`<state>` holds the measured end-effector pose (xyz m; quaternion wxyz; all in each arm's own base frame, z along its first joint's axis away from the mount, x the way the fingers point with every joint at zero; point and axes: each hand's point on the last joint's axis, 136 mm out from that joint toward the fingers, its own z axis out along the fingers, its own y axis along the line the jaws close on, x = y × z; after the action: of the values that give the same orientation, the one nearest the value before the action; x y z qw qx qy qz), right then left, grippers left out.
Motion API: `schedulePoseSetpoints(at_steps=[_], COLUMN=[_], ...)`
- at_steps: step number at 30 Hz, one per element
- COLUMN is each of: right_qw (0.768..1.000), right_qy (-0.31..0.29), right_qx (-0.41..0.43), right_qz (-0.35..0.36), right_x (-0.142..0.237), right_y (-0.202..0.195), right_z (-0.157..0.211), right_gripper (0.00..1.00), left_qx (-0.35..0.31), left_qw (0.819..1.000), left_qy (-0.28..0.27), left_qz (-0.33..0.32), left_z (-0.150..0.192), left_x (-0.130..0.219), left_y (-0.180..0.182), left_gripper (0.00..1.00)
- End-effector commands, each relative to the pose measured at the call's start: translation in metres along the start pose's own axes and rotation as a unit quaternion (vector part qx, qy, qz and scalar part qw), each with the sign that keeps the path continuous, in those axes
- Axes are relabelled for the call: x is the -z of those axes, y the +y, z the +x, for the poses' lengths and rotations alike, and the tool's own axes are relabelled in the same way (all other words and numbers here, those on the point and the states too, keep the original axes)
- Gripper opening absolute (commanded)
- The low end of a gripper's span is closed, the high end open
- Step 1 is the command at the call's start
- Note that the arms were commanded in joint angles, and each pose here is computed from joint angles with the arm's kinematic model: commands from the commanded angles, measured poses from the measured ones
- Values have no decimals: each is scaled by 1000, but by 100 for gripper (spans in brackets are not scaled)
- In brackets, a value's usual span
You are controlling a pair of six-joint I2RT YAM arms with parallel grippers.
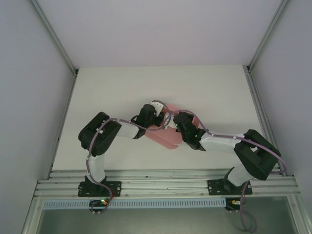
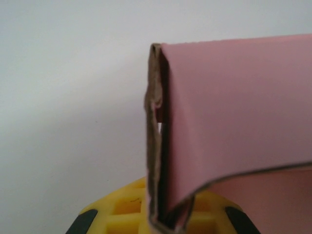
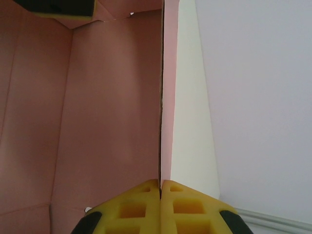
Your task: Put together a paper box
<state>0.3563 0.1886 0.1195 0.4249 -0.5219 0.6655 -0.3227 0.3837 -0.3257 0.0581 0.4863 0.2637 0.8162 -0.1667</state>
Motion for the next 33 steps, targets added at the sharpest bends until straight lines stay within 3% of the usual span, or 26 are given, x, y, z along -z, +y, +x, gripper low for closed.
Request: schedulePoseSetpoints(at_steps=[1, 4, 9, 13, 16, 18, 21, 24, 33], right_qw=[999, 998, 982, 944, 890, 848, 806, 790, 766], right_qy=[2, -7, -61, -121, -182, -189, -126, -57, 43], right_qx=[-8, -46, -164, -289, -393, -465, -542, -560, -554], right_qz=[-42, -43, -66, -101, -143, -170, -203, -243, -323], right_x=[7, 11, 36, 64, 79, 75, 51, 26, -42], right_y=[18, 14, -10, -37, -55, -67, -75, -70, -33], right_z=[6, 4, -7, -10, -14, -11, -1, -4, -23], right_gripper=[0, 9, 58, 88, 97, 99, 98, 97, 90], left_qx=[16, 24, 37, 24, 21, 23, 25, 27, 14], left_qw=[997, 999, 999, 999, 998, 997, 997, 995, 996], left_qy=[20, 10, -8, -15, -11, -6, -1, -3, 15], left_qz=[-69, -18, 33, 42, 59, 67, 76, 91, 90], left_z=[24, 24, 18, 16, 17, 18, 21, 21, 29], left_x=[-3, -1, 8, 15, 19, 19, 19, 21, 17], left_y=[34, 17, 3, -2, -8, -11, -15, -21, -22], left_gripper=[0, 0, 0, 0, 0, 0, 0, 0, 0])
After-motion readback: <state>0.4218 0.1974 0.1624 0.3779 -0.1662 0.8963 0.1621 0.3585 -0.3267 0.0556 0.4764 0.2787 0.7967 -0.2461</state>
